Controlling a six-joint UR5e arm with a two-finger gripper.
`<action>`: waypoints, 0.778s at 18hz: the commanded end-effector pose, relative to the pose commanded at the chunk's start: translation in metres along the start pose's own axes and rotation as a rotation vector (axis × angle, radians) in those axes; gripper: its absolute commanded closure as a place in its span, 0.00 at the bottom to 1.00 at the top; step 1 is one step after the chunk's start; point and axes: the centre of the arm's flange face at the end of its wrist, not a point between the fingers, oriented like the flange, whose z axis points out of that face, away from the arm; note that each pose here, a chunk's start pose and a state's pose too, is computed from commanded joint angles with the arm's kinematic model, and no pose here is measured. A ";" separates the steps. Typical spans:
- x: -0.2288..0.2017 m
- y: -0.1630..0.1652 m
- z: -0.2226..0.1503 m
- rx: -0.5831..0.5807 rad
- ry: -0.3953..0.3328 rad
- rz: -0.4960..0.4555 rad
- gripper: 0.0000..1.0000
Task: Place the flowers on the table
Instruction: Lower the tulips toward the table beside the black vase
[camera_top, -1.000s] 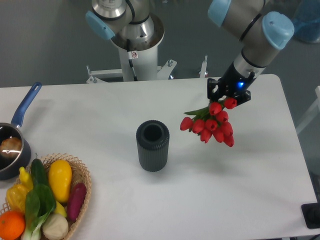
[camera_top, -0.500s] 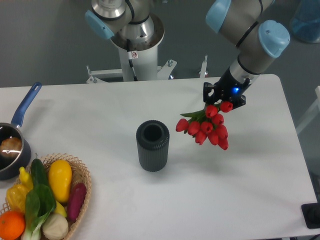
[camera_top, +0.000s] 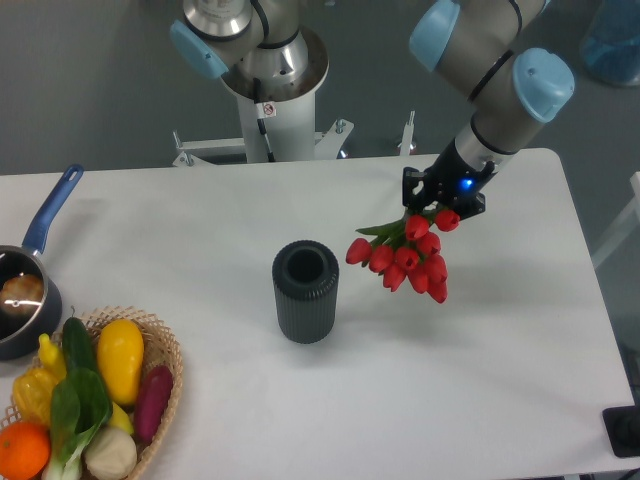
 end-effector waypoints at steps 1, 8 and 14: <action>-0.001 0.000 0.001 -0.001 0.003 0.001 0.64; -0.002 0.001 0.005 -0.006 0.008 -0.003 0.63; 0.000 0.001 0.006 -0.006 0.011 -0.011 0.60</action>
